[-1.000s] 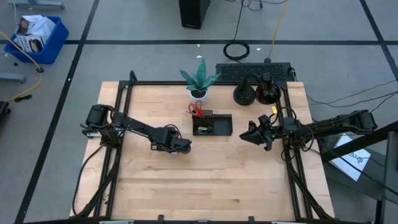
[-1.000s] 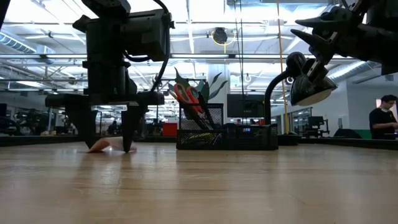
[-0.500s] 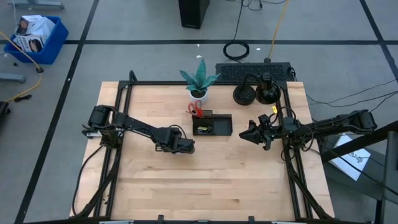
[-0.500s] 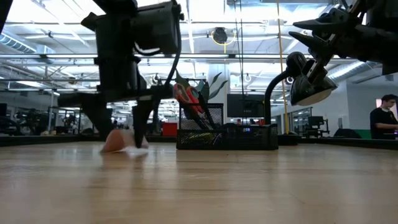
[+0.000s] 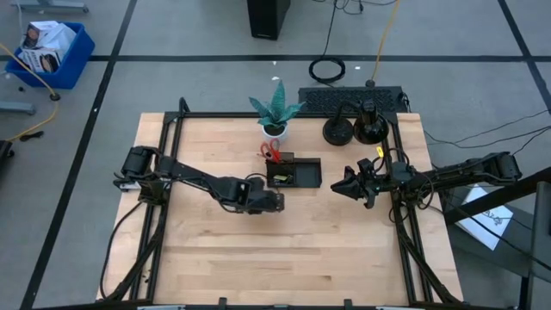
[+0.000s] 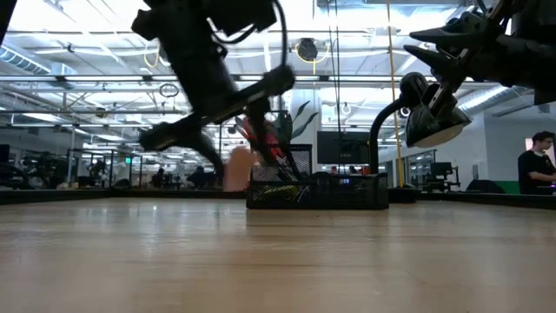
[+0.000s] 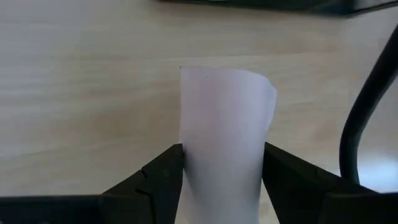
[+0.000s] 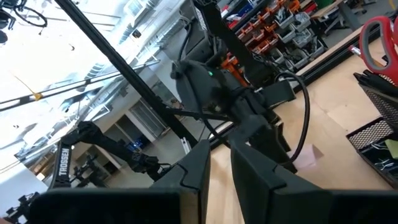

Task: Pick and place office supplies into organizer
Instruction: Put the pink sticky notes into the black desk organizer

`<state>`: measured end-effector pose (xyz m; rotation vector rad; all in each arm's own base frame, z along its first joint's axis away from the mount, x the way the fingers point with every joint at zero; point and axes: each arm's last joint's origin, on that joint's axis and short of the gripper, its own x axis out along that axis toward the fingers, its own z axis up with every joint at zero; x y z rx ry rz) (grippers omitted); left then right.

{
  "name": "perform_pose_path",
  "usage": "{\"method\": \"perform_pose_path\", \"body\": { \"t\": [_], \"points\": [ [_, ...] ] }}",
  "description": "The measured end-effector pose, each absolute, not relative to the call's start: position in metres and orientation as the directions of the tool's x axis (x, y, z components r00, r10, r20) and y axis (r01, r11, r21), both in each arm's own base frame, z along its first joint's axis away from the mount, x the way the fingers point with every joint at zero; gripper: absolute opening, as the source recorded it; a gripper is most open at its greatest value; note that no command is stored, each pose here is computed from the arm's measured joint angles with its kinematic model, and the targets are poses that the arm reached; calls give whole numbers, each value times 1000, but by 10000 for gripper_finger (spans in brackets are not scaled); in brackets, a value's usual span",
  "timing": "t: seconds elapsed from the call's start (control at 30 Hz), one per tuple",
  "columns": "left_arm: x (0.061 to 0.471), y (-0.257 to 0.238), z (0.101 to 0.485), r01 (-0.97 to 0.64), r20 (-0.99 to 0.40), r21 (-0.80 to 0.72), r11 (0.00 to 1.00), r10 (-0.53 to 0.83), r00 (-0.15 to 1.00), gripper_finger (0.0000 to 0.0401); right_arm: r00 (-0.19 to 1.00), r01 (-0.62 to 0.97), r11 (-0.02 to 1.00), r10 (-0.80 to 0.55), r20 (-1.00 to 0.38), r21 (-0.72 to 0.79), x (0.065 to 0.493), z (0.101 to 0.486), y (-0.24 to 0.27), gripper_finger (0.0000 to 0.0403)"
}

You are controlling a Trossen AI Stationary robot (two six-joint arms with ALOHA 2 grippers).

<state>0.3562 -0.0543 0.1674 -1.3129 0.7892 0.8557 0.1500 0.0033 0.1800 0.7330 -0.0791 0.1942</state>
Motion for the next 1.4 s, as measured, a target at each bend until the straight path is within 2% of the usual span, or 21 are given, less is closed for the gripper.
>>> {"method": "perform_pose_path", "body": {
  "t": [0.13, 0.27, 0.57, 0.9, 1.03, 1.13, 1.23, 1.4],
  "points": [
    [370, -52, 176, -788, -784, -615, 35, 76, 616, 209, 974, -226, 721, 149, 173, 655, 149, 183, 3, 59],
    [379, -42, 184, -717, -711, -696, 21, 115, 694, 209, 964, -258, 722, 148, 222, 642, 149, 188, 3, 59],
    [397, -10, 204, -532, -508, -843, 83, 209, 836, 209, 956, -284, 690, 153, 250, 666, 146, 192, 4, 59],
    [401, 19, 212, -484, -451, -869, 105, 235, 861, 209, 941, -314, 717, 147, 305, 623, 142, 199, 3, 59],
    [411, 24, 234, -467, -422, -868, 171, 243, 874, 209, 947, -301, 715, 147, 285, 631, 142, 197, 3, 59],
    [416, 29, 252, -503, -444, -837, 217, 268, 855, 209, 947, -302, 715, 147, 286, 631, 142, 197, 3, 59],
    [419, 38, 262, -564, -496, -796, 220, 296, 816, 209, 944, -309, 705, 148, 294, 638, 142, 197, 3, 59],
    [429, 51, 265, -599, -541, -765, 238, 267, 797, 209, 918, -372, 688, 174, 356, 623, 138, 204, 4, 59]
  ]
}}
